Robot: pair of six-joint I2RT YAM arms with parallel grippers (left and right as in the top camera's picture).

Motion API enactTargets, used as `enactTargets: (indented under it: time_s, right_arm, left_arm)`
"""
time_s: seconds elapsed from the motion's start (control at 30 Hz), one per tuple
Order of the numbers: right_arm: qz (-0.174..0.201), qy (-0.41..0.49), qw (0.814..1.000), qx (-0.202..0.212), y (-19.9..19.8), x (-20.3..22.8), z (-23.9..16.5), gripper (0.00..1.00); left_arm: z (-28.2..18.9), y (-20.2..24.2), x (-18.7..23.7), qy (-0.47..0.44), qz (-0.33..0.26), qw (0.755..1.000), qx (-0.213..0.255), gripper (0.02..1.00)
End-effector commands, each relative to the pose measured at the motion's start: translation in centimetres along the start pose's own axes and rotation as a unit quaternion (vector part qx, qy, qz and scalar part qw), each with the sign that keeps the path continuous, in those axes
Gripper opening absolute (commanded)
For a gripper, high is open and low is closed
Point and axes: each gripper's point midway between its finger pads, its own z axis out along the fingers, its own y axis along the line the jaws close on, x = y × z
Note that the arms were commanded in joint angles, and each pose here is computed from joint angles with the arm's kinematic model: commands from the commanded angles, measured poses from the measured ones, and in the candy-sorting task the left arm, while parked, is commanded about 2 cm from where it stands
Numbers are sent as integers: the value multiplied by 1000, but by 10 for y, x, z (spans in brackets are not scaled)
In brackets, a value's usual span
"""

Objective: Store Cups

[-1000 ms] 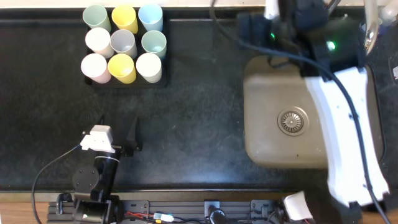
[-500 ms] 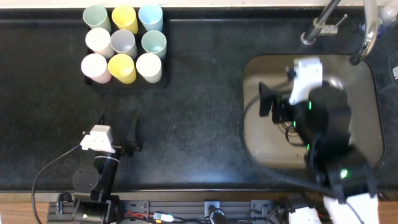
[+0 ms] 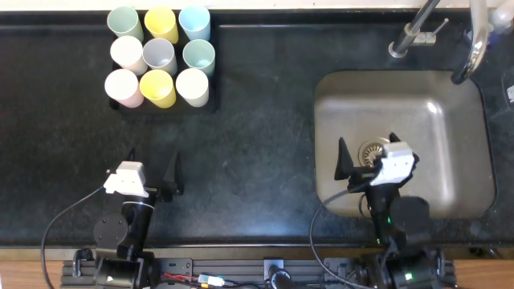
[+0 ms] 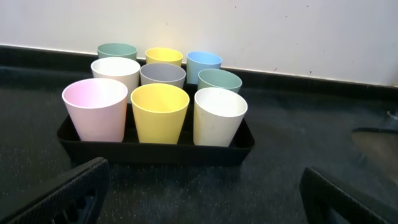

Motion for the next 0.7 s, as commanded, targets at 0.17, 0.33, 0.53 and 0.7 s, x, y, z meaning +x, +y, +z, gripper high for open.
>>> enactTargets:
  time_s: [0.17,0.33,0.53,0.7]
  right_arm:
    - [9,-83,996,14,-8,4,-10,996]
    - [10,-92,996,13,-9,23,-6,998]
    - [-4,-78,997,21,-11,32,-3,998]
    - [-5,-68,997,25,-13,37,-3,998]
  left_arm:
    - [-1,-2,-1,-3,9,1000,6,1000]
    - [-1,-2,-1,-3,9,1000,6,1000]
    - [-1,-2,-1,-3,9,1000,6,1000]
    - [-1,-2,-1,-3,9,1000,6,1000]
